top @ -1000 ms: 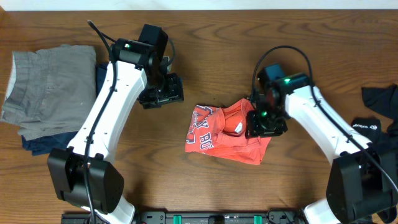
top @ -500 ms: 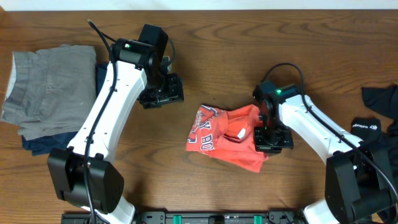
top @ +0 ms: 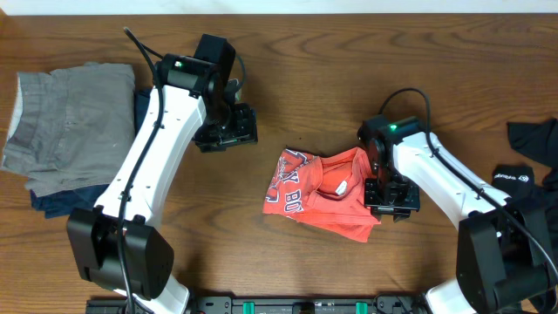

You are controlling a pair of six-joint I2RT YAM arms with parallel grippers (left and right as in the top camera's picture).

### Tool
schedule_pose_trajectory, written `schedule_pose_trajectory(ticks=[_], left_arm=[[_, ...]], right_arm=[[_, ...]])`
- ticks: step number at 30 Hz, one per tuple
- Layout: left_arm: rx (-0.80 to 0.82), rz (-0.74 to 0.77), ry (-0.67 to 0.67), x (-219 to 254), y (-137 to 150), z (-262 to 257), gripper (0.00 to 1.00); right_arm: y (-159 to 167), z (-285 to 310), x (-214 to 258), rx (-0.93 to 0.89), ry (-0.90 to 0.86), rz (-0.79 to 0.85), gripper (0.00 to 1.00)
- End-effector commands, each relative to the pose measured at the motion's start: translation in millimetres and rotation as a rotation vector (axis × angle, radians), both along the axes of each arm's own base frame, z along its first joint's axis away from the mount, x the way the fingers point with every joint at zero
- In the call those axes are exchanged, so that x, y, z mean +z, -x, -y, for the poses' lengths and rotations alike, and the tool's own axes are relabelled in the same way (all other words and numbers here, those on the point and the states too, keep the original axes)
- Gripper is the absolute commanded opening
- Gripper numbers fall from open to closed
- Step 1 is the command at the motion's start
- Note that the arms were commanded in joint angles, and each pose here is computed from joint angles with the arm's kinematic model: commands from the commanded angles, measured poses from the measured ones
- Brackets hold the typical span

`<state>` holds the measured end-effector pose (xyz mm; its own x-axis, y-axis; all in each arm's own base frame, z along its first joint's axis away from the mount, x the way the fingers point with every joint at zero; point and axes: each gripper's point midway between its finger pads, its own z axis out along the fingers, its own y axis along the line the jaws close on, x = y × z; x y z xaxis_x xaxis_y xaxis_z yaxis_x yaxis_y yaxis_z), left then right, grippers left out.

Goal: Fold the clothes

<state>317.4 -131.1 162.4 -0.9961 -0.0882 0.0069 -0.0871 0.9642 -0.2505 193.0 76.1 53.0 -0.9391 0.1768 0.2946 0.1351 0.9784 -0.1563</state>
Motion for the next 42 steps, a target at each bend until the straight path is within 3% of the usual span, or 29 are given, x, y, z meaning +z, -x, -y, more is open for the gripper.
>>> schedule_pose_trajectory(ticks=[1,5,7,16,21,25,27,28,29,32,35,37,39,42], left_arm=[[-0.03,-0.014,0.005,-4,4,0,0.66],[-0.03,-0.013,0.006,-4,3,0,0.66],[-0.03,-0.014,0.006,-4,3,0,0.66],[-0.029,-0.013,0.005,-4,3,0,0.66],[-0.03,-0.013,0.003,-4,3,0,0.66],[-0.03,-0.013,0.003,-4,3,0,0.66],[-0.03,-0.013,0.003,-4,3,0,0.66],[-0.029,-0.014,0.003,-4,3,0,0.66],[-0.029,-0.014,0.003,-4,3,0,0.66],[-0.03,-0.014,0.003,-4,3,0,0.66],[-0.03,-0.012,0.004,-4,3,0,0.66],[-0.03,-0.013,0.003,-4,3,0,0.66],[-0.03,-0.013,0.003,-4,3,0,0.66],[-0.03,-0.014,0.003,-4,3,0,0.66]], right_arm=[[-24,-13,27,0.011,-0.088,0.122,0.31],[-52,-54,61,0.176,-0.328,0.263,0.51],[-54,-73,66,0.258,-0.424,0.284,0.54],[-32,-110,31,0.491,-0.456,0.188,0.56],[-33,-112,10,0.544,-0.374,0.166,0.55],[-40,-96,-5,0.517,-0.252,0.152,0.42],[-37,-94,-9,0.518,-0.242,0.13,0.24],[-32,-91,-8,0.527,-0.237,0.105,0.08],[-26,-86,-7,0.532,-0.226,0.072,0.01],[-6,-43,8,0.449,-0.043,-0.03,0.01],[-5,5,28,0.302,0.216,-0.016,0.01],[-8,24,38,0.23,0.303,0.015,0.02],[-9,29,39,0.205,0.296,0.013,0.23],[-3,36,42,0.198,0.302,-0.026,0.33]])
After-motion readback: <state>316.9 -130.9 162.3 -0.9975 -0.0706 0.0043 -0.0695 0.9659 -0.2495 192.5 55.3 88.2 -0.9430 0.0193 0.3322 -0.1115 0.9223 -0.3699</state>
